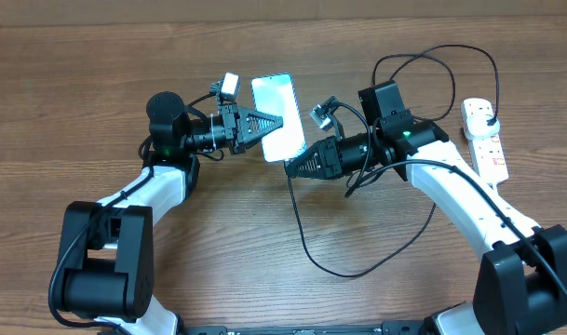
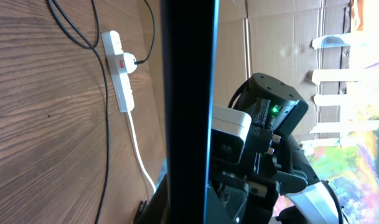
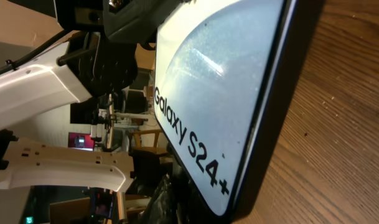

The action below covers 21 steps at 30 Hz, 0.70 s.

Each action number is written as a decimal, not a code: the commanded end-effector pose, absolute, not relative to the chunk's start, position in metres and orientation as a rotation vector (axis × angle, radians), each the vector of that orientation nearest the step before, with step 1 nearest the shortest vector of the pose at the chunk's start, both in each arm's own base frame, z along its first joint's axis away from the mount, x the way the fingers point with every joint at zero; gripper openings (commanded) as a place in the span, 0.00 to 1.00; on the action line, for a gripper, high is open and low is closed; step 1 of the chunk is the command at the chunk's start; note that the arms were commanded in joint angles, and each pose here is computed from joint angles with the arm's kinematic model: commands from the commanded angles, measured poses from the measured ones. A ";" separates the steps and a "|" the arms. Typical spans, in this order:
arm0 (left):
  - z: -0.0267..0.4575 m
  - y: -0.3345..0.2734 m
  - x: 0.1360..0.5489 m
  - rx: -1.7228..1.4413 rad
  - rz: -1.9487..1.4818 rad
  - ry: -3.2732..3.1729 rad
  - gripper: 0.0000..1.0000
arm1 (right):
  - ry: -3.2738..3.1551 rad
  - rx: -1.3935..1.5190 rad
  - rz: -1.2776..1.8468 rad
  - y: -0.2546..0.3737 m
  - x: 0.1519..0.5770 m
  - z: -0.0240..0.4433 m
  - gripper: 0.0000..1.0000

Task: Plug charger to phone and switch on socket
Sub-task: 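Withdraw the right gripper and lower the phone with the left gripper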

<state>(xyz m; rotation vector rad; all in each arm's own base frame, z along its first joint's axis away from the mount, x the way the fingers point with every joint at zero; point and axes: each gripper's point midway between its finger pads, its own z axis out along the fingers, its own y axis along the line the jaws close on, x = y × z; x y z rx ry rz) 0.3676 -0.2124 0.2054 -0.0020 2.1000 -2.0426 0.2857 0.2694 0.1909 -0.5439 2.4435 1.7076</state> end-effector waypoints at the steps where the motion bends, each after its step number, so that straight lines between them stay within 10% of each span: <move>1: 0.209 -0.231 0.332 0.244 -2.130 2.138 0.04 | 2.389 -0.559 1.664 0.267 0.299 0.200 0.11; 14: 0.208 -0.228 0.339 0.227 -2.095 2.115 0.04 | 2.331 -0.667 1.620 0.239 0.276 0.218 0.67; 21: 0.187 -0.227 0.350 0.092 -2.040 2.171 0.04 | 2.335 -0.558 1.372 0.199 0.285 0.238 0.79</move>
